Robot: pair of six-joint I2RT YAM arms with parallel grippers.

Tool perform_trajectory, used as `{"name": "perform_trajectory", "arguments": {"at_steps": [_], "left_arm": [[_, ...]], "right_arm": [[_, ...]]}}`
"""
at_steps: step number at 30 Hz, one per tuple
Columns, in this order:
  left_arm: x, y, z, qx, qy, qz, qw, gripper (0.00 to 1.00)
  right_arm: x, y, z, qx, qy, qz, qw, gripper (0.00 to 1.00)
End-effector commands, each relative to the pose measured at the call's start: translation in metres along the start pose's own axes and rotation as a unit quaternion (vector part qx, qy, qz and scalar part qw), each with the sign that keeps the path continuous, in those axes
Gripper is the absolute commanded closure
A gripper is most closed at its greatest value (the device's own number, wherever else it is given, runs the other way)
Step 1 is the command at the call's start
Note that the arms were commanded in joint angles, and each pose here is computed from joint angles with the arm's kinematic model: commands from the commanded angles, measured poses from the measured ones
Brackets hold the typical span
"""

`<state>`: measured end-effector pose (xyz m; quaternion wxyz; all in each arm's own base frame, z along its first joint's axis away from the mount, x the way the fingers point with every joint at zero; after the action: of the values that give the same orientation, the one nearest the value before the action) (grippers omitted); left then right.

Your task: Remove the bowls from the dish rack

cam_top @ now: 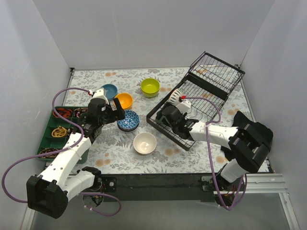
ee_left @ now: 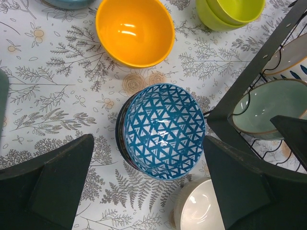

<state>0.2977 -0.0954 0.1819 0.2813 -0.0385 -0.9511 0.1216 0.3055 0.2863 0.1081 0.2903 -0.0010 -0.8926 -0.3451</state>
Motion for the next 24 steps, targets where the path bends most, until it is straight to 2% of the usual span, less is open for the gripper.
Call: {"name": "perform_trajectory", "arguments": {"at_steps": [1,14,24], "left_arm": [[0.003,-0.001,-0.002,-0.001,-0.007,0.011,1.000,0.02],[0.002,-0.003,0.001,-0.002,0.000,0.018,1.000,0.02],[0.001,-0.014,0.005,-0.005,0.010,0.051,0.999,0.02]], "right_arm": [[0.007,0.043,-0.025,0.014,-0.050,-0.030,0.998,0.66],[0.031,0.048,-0.045,0.038,-0.079,-0.039,0.995,0.87],[0.064,0.050,-0.062,0.026,-0.086,-0.094,0.991,0.95]]}}
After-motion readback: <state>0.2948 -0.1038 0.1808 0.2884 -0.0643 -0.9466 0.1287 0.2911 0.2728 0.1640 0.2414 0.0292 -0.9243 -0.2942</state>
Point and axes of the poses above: each gripper's point midway between its finger pads, its own x axis back along the fingers, its own y axis along the line the jaws close on, z = x × y, the point moved 1 cm from there along x, back along the fingers, and after that the axes turned 5 degrees about -x, right-handed, at the moved point
